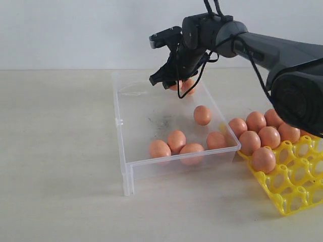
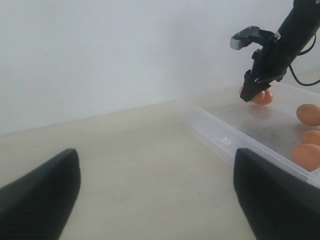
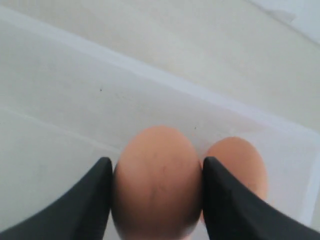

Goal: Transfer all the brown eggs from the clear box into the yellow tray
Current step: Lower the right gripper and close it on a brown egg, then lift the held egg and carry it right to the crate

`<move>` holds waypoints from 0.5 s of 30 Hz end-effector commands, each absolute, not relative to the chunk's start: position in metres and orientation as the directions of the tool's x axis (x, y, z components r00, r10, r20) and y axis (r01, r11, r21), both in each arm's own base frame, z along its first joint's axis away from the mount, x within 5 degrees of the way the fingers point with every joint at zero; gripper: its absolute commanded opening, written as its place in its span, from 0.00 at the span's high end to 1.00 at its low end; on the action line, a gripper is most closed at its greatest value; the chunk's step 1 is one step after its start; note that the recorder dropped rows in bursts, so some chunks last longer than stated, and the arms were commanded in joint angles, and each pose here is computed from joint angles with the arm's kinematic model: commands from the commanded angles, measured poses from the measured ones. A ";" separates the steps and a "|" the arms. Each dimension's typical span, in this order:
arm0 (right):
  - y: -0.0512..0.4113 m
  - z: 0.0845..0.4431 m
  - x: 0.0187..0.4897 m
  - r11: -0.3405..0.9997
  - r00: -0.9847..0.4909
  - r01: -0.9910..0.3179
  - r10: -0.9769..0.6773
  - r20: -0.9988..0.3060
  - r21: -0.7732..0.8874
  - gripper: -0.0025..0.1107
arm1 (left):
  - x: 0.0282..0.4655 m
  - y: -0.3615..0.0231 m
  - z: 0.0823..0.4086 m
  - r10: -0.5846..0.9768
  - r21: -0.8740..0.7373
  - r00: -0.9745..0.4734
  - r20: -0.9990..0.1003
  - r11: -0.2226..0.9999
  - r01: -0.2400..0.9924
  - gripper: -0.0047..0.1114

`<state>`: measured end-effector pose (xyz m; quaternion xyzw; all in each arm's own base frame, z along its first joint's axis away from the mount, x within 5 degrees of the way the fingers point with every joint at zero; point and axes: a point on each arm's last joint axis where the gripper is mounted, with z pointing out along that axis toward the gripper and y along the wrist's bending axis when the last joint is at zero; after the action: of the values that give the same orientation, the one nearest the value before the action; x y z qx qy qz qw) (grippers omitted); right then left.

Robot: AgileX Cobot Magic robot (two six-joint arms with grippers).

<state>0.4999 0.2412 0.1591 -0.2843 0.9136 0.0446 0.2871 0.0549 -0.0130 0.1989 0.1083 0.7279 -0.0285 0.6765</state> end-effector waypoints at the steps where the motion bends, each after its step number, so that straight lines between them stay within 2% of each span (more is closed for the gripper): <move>1: 0.236 0.189 0.493 0.794 -0.592 -0.598 -0.532 -0.605 -0.113 0.98 | 0.055 -0.013 0.198 0.104 0.091 -0.057 -0.993 0.976 0.200 0.29; 6: 0.229 0.179 0.474 0.783 -0.564 -0.612 -0.532 -0.632 -0.114 0.98 | 0.055 -0.013 0.198 0.104 0.091 -0.057 -0.993 0.976 0.200 0.29; 9: 0.221 0.174 0.461 0.776 -0.488 -0.609 -0.529 -0.694 -0.163 0.98 | 0.055 -0.013 0.198 0.104 0.091 -0.057 -0.993 0.976 0.200 0.29; 11: 0.215 0.172 0.451 0.789 -0.403 -0.579 -0.497 -0.768 -0.207 0.98 | 0.055 -0.013 0.198 0.104 0.091 -0.057 -0.993 0.976 0.200 0.29; 15: 0.191 0.165 0.420 0.858 -0.198 -0.437 -0.385 -0.901 -0.270 0.98 | 0.055 -0.013 0.198 0.104 0.091 -0.057 -0.993 0.976 0.200 0.29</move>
<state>0.4343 0.2084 0.1515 -0.3106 0.8296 0.0393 0.4623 0.0549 -0.0130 0.1989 0.1083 0.7279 -0.0285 0.6765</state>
